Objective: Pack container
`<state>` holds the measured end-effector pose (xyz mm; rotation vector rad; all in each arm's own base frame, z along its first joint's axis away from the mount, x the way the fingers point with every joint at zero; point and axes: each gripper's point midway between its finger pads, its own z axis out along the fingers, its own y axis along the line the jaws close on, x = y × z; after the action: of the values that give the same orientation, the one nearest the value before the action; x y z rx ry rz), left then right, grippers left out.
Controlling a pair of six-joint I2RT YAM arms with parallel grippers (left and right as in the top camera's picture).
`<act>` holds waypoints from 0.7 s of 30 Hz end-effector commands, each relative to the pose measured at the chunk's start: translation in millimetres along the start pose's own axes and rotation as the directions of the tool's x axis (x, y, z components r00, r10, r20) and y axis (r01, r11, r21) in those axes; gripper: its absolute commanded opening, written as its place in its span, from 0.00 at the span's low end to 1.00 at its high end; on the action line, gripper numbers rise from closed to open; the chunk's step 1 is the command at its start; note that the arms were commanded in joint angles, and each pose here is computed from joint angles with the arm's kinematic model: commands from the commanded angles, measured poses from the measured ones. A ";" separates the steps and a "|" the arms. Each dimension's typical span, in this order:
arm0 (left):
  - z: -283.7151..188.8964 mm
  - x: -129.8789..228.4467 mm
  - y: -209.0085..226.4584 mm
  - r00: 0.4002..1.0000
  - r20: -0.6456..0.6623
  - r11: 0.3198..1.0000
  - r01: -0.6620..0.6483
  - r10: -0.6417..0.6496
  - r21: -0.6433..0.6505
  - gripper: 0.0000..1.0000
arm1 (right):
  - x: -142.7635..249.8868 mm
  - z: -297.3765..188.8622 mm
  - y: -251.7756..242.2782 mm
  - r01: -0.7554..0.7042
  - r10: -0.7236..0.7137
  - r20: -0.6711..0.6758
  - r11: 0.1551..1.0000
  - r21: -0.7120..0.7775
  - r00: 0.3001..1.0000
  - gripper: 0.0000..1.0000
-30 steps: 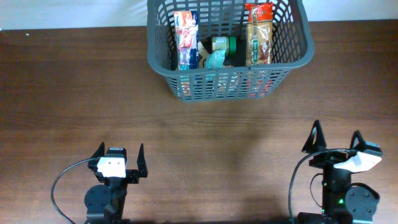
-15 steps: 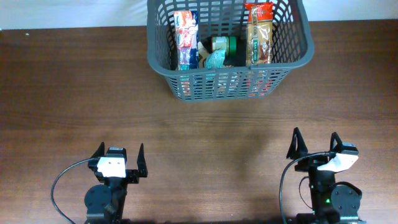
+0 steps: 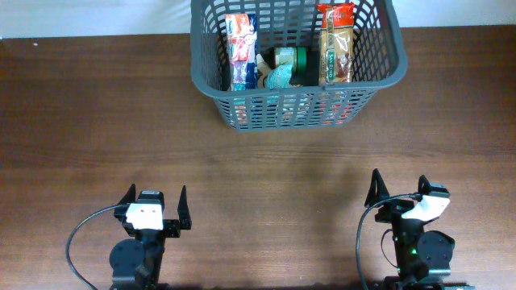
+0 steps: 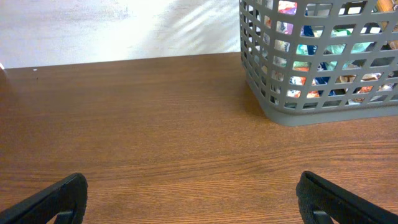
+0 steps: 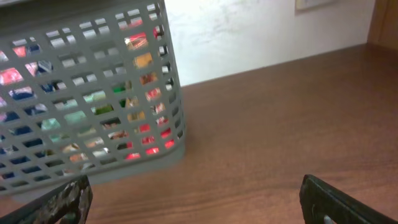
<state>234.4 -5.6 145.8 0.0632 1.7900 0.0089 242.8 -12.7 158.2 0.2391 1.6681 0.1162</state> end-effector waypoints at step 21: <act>0.6 2.7 2.3 1.000 -0.001 1.000 -0.015 0.015 -0.012 0.99 | -3.9 2.4 10.0 0.125 -0.121 0.063 0.991 -0.053 0.991 0.99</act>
<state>234.4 -5.5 145.8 0.0629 1.7900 0.0093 246.3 -11.5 163.5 0.1916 1.6169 0.0933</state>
